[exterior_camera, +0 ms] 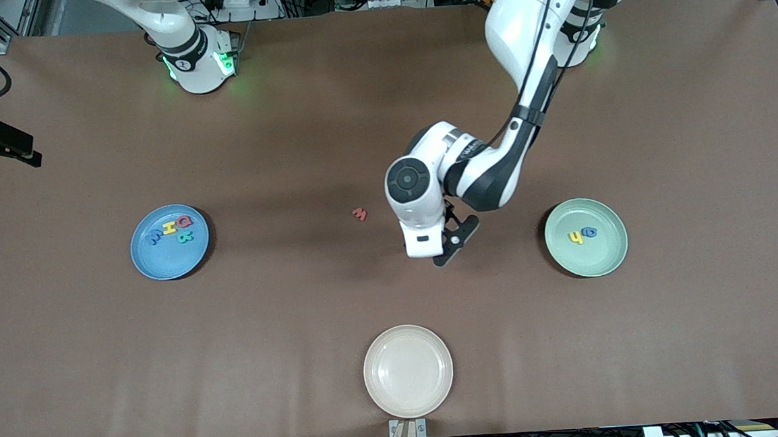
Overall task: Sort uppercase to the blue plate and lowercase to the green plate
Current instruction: 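Carry the m over the green plate and open the left gripper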
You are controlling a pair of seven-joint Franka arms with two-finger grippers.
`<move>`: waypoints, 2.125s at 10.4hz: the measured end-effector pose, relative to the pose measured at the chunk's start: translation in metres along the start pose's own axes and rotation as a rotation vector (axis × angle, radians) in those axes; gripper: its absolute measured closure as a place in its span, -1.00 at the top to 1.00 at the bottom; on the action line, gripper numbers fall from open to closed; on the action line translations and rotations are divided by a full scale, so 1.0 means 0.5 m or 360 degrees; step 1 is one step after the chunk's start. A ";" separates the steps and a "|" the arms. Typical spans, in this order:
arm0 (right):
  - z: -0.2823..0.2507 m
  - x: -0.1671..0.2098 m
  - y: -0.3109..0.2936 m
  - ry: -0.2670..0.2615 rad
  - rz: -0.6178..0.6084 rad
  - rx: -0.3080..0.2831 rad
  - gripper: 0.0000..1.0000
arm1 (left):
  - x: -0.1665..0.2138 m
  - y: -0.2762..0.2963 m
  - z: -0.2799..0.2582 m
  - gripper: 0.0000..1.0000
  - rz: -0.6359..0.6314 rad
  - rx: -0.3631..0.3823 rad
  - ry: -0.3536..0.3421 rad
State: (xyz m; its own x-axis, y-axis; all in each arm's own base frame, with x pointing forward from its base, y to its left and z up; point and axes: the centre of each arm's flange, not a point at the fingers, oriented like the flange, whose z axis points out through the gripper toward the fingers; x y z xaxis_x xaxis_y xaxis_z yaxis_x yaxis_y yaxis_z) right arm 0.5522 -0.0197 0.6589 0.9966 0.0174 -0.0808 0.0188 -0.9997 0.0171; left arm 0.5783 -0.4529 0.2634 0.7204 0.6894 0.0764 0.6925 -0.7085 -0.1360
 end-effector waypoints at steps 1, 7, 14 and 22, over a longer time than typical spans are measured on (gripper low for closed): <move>0.000 0.000 0.000 0.0000 0.0000 0.0000 1.00 | 0.035 -0.018 -0.013 -0.45 -0.0006 0.0003 -0.0006; 0.000 -0.001 0.009 0.0001 0.0013 0.0036 1.00 | 0.271 -0.200 0.027 -0.45 0.0000 0.0093 -0.0079; 0.000 -0.001 0.007 0.0001 0.0012 0.0038 1.00 | 0.529 -0.396 0.118 -0.45 0.0072 0.0177 -0.0222; 0.000 -0.001 0.009 -0.0001 0.0013 0.0038 1.00 | 0.342 -0.288 0.072 1.00 0.0214 0.0122 -0.0190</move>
State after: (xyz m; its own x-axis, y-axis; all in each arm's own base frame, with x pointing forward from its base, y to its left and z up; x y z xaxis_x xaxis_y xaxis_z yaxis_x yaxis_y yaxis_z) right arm 0.5516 -0.0241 0.6591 0.9966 0.0089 -0.0815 0.0084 -0.9999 -0.0063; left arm 0.6004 -0.2279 0.2605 0.7934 0.6053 -0.0644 0.5817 -0.7851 -0.2125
